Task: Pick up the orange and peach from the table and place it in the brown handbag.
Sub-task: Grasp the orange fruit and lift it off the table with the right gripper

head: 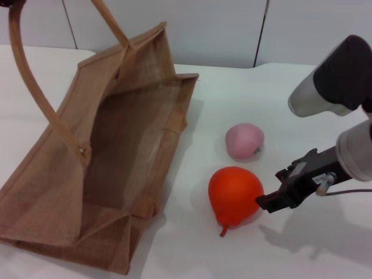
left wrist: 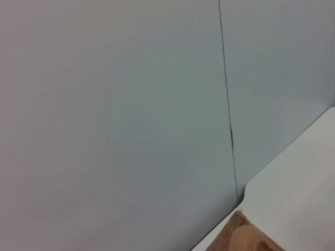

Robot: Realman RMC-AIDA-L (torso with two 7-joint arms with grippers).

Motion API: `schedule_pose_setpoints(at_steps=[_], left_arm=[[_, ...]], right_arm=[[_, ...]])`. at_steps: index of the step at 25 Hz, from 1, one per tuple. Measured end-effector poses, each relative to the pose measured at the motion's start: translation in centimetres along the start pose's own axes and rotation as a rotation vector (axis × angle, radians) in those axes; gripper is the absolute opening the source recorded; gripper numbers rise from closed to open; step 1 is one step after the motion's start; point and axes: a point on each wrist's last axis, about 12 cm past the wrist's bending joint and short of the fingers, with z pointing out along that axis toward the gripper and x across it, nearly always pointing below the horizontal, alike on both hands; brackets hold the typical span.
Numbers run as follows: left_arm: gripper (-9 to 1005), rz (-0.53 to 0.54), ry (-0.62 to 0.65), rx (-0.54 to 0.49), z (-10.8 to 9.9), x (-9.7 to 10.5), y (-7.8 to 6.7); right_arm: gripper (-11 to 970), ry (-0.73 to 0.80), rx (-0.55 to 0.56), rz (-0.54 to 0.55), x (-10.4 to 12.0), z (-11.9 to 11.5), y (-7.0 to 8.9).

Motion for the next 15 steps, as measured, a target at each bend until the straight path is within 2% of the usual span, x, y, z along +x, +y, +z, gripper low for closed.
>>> schedule_pose_setpoints(at_steps=[7, 15], left_arm=[[121, -0.007, 0.011, -0.004, 0.2, 0.1, 0.1], [121, -0.005, 0.009, -0.002, 0.3, 0.0, 0.0]], right_arm=[[707, 0.001, -0.077, 0.01, -0.7, 2.1, -0.5], [705, -0.032, -0.091, 0.034, -1.6, 2.6, -1.3]])
